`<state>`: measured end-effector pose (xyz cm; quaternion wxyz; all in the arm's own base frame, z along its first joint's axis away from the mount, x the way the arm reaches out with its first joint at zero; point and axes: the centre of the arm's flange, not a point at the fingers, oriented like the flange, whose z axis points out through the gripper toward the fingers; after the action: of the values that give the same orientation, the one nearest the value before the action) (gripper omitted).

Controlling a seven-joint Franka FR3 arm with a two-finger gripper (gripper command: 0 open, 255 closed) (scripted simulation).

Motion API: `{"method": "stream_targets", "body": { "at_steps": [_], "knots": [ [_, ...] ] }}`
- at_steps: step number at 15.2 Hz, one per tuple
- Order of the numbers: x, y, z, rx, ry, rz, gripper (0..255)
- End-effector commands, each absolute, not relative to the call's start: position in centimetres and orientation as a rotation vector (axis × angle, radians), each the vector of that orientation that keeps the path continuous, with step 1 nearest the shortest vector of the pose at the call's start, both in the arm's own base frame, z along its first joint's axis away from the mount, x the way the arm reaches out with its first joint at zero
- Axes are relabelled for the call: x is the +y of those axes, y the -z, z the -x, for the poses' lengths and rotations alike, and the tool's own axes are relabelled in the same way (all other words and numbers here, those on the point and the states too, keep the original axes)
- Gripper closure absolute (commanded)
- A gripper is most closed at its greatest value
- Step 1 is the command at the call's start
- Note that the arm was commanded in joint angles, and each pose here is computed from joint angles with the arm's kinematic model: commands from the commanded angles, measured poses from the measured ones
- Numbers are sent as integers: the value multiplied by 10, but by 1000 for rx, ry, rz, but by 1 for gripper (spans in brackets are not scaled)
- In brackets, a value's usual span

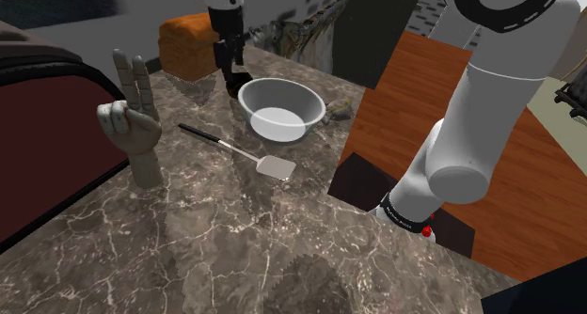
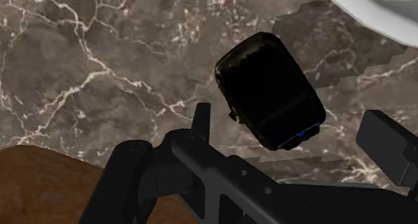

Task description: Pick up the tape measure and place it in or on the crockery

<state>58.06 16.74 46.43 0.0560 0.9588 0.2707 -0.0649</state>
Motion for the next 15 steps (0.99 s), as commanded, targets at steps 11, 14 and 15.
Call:
{"method": "stream_targets", "body": {
  "at_steps": [11, 14, 15],
  "knots": [
    [166, -430, -581, 881, 219, -2868, 0],
    [166, -430, -581, 881, 219, -2868, 255],
    [166, -430, -581, 881, 219, -2868, 255]
  ]
}}
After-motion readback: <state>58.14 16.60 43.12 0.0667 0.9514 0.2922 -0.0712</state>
